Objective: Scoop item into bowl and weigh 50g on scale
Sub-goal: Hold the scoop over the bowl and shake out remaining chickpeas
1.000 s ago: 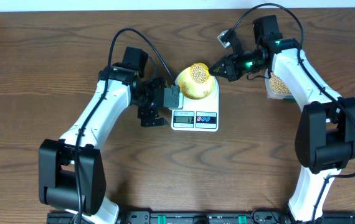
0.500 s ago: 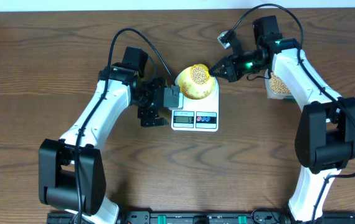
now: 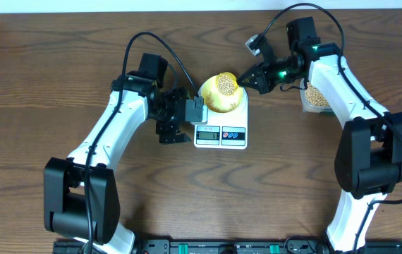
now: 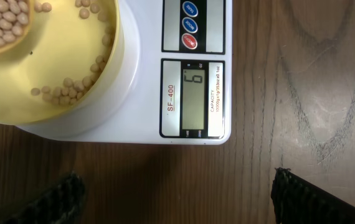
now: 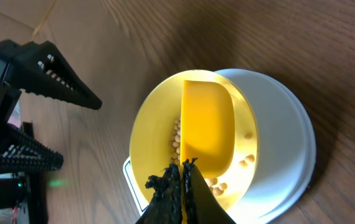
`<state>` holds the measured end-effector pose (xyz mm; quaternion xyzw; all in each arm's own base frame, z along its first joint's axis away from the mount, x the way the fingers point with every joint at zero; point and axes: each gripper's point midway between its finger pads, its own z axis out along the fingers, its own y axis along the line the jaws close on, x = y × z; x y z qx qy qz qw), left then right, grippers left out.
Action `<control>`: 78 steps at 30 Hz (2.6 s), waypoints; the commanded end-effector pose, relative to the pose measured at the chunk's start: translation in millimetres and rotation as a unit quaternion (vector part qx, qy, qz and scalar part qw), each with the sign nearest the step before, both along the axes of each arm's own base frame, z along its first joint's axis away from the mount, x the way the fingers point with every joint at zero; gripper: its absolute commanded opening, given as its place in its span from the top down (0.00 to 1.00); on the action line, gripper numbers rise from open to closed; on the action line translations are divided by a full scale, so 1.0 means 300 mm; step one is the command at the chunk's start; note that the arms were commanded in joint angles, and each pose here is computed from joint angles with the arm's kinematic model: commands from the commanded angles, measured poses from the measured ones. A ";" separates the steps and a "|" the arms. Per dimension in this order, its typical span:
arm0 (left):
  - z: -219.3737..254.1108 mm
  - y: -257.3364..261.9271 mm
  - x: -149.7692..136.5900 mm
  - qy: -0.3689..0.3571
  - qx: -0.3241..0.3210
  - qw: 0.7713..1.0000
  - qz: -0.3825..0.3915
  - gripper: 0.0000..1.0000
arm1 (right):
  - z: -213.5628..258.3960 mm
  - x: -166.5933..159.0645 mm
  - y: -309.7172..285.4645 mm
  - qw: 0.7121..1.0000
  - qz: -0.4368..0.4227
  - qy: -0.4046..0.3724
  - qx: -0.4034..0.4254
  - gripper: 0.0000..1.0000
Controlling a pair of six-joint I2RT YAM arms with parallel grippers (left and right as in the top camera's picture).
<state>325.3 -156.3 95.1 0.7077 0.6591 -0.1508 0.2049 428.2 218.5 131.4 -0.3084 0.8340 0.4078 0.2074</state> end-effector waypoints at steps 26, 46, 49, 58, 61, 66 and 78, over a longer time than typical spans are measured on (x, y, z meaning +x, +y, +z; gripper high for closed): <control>-0.010 -0.007 -0.015 0.009 -0.005 1.000 -0.005 0.03 | 0.016 -0.021 0.039 0.998 0.024 -0.046 -0.038 0.99; -0.010 -0.007 -0.015 0.009 -0.005 1.000 -0.005 0.02 | 0.053 -0.005 0.034 0.997 0.019 -0.064 -0.043 0.99; -0.010 -0.007 -0.015 0.009 -0.005 1.000 -0.005 0.02 | 0.051 -0.007 0.032 0.997 0.018 -0.062 -0.046 0.99; -0.010 -0.007 -0.015 0.009 -0.005 1.000 -0.005 0.02 | 0.052 -0.005 0.032 0.996 0.022 -0.068 -0.046 0.99; -0.010 -0.007 -0.015 0.009 -0.005 1.000 -0.005 0.02 | 0.052 -0.006 0.032 0.995 0.030 -0.079 -0.048 0.99; -0.010 -0.007 -0.015 0.009 -0.005 1.000 -0.005 0.03 | 0.051 -0.006 0.032 0.994 0.040 -0.090 -0.050 0.99; -0.010 -0.007 -0.015 0.009 -0.005 1.000 -0.005 0.02 | 0.086 0.001 0.033 0.991 0.050 -0.116 -0.050 0.99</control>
